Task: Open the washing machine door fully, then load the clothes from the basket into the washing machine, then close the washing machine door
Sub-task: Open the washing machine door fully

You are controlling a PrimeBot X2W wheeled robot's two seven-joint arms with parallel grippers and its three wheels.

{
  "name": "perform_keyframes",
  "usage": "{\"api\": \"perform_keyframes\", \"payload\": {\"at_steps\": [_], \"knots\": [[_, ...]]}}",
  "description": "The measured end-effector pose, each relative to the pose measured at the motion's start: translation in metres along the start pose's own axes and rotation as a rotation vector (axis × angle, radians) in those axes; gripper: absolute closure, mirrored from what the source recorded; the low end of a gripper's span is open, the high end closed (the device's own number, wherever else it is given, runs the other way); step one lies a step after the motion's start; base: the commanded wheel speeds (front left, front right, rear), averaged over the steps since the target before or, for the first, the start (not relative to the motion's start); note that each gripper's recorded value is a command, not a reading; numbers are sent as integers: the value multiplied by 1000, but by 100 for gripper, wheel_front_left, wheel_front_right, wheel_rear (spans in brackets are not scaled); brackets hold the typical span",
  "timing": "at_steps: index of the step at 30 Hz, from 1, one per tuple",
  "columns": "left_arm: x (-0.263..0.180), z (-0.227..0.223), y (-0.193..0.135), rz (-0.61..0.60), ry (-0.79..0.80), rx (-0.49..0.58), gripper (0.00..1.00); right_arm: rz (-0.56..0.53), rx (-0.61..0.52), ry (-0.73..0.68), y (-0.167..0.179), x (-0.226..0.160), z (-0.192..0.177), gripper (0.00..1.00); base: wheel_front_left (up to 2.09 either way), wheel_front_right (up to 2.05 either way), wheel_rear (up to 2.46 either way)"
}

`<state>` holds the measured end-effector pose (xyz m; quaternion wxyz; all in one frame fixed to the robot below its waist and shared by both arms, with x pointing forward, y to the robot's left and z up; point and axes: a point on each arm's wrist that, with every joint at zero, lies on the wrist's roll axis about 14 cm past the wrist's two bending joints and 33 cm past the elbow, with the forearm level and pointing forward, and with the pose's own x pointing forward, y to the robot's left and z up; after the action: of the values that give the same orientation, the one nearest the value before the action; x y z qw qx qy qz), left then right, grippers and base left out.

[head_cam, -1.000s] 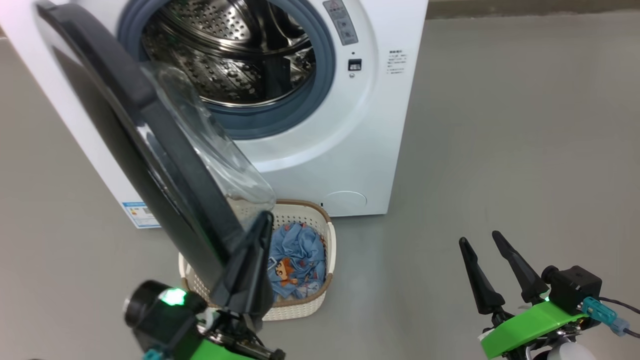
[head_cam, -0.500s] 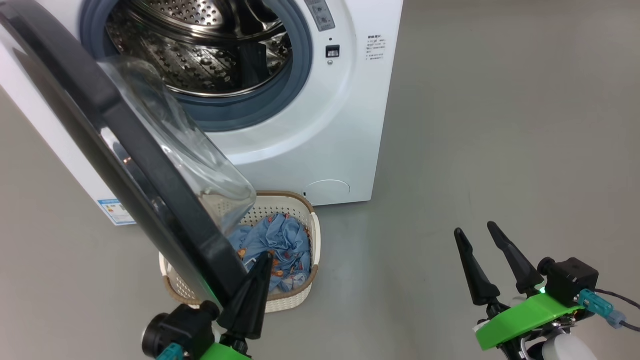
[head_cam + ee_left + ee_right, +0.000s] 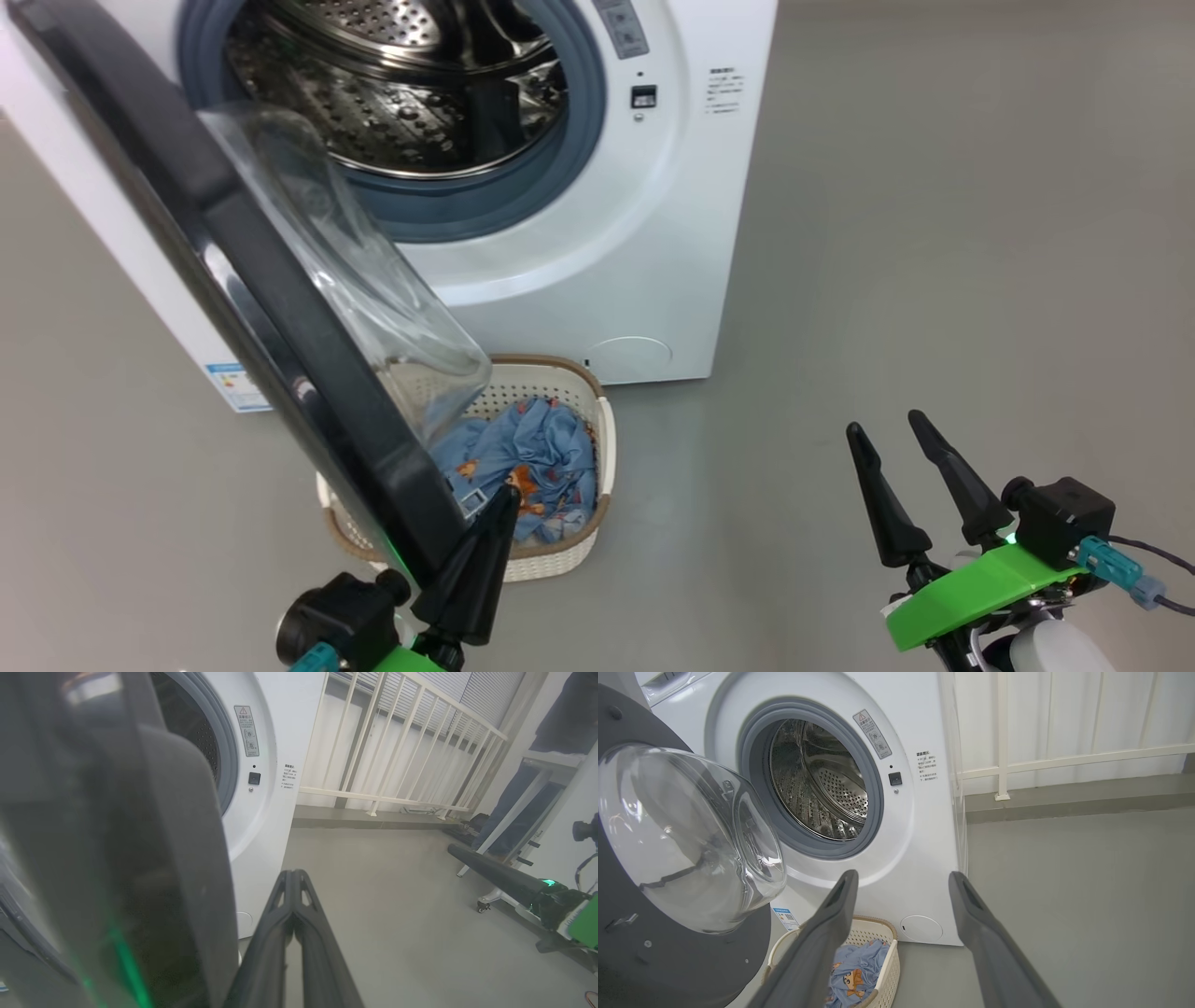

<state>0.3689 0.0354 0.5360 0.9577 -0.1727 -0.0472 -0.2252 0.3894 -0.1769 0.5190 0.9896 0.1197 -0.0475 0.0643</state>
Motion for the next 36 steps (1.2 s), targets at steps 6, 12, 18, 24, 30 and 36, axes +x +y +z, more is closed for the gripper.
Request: {"api": "perform_keyframes", "payload": {"at_steps": [6, 12, 18, 24, 30, 36], "knots": [[-10, 6, 10, 41, -13, 9, 100, 51, 8, 13, 17, 8, -6, 0, 0, 0, 0], [-22, 11, 25, 101, -16, 32, 100, 88, 15, 22, 29, 17, -10, 0, 0, 0, 0], [-37, 17, 41, 160, -14, 58, 100, 120, 22, 19, 41, 25, -10, 0, 0, 0, 0], [-52, 23, 59, 240, -17, 75, 100, 160, 32, 26, 56, 31, -14, 0, 0, 0, 0], [-73, 32, 88, 360, -21, 100, 100, 194, 40, 43, 69, 34, -20, 0, 0, 0, 0], [-95, 41, 117, 473, -16, 112, 100, 231, 49, 52, 84, 39, -25, 0, 0, 0, 0]]}}
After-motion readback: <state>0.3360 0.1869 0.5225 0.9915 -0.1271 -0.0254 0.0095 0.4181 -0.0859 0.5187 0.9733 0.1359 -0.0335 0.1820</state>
